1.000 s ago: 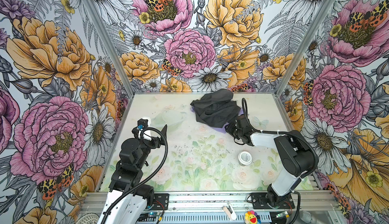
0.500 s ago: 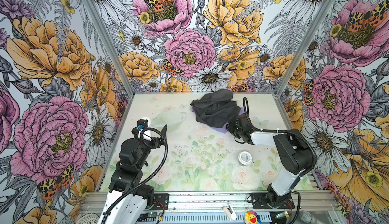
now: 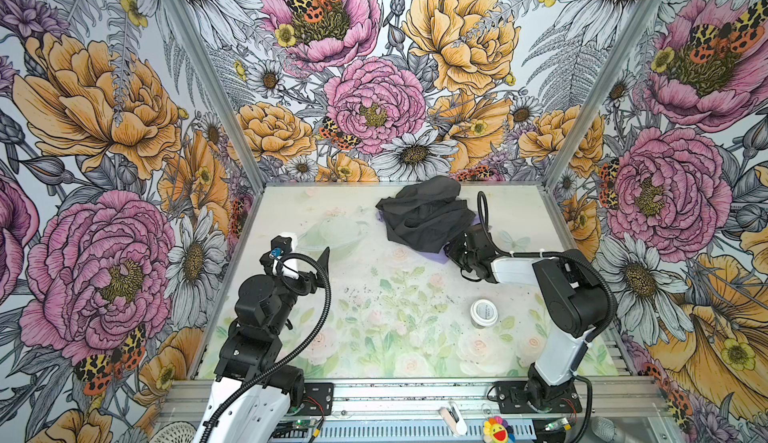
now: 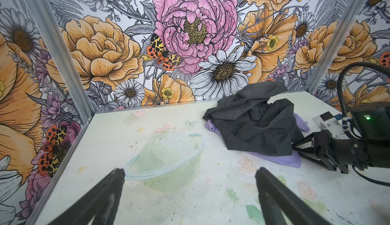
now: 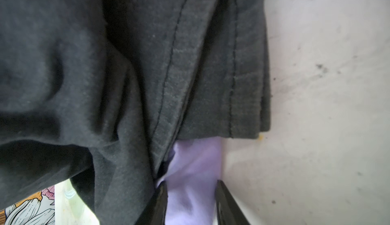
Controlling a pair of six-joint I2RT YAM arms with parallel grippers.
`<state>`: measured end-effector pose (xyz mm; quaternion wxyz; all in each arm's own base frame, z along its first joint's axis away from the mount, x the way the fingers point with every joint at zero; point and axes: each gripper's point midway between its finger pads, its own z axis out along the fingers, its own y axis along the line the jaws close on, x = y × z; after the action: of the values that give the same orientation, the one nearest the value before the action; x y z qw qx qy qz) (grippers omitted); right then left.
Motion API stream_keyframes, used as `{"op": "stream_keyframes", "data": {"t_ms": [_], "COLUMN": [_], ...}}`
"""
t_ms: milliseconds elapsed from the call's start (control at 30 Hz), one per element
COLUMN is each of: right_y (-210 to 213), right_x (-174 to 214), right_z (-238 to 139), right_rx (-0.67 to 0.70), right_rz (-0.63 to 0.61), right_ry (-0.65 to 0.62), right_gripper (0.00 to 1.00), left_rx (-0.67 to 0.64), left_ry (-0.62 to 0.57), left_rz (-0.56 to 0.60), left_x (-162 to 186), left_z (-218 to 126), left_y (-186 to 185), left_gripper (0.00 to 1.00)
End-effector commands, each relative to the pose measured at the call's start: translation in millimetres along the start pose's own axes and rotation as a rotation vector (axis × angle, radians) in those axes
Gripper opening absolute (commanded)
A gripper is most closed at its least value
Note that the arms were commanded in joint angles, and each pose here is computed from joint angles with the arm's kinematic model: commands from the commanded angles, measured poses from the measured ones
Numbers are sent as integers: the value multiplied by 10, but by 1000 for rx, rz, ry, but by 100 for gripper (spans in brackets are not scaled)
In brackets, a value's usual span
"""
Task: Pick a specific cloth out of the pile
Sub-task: 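Lower the right gripper and pinch the lavender cloth under the grey shirt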
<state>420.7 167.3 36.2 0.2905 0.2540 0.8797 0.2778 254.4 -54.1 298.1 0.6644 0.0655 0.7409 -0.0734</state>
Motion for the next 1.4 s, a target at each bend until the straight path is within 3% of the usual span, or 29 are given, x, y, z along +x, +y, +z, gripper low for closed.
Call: {"op": "stream_keyframes", "data": {"t_ms": [0, 600, 800, 1000, 1367], "right_y": [83, -45, 1, 64, 422], "right_x": [-86, -60, -82, -164, -407], "right_z": [53, 193, 189, 80, -255], "right_rx": [-33, 6, -12, -37, -152], "right_rz": [20, 30, 33, 40, 33], "right_ry": [-17, -2, -7, -49, -130], "right_gripper": [38, 37, 14, 0, 0], "left_rx": [1, -1, -1, 1, 0], "left_ry": [6, 6, 5, 5, 4], "left_rz": [19, 19, 19, 20, 20], "left_x": [43, 46, 45, 43, 46], "left_z": [-8, -10, -12, -13, -15], "left_y": [-7, -3, -4, -9, -6], "left_gripper": [99, 99, 99, 99, 99]}}
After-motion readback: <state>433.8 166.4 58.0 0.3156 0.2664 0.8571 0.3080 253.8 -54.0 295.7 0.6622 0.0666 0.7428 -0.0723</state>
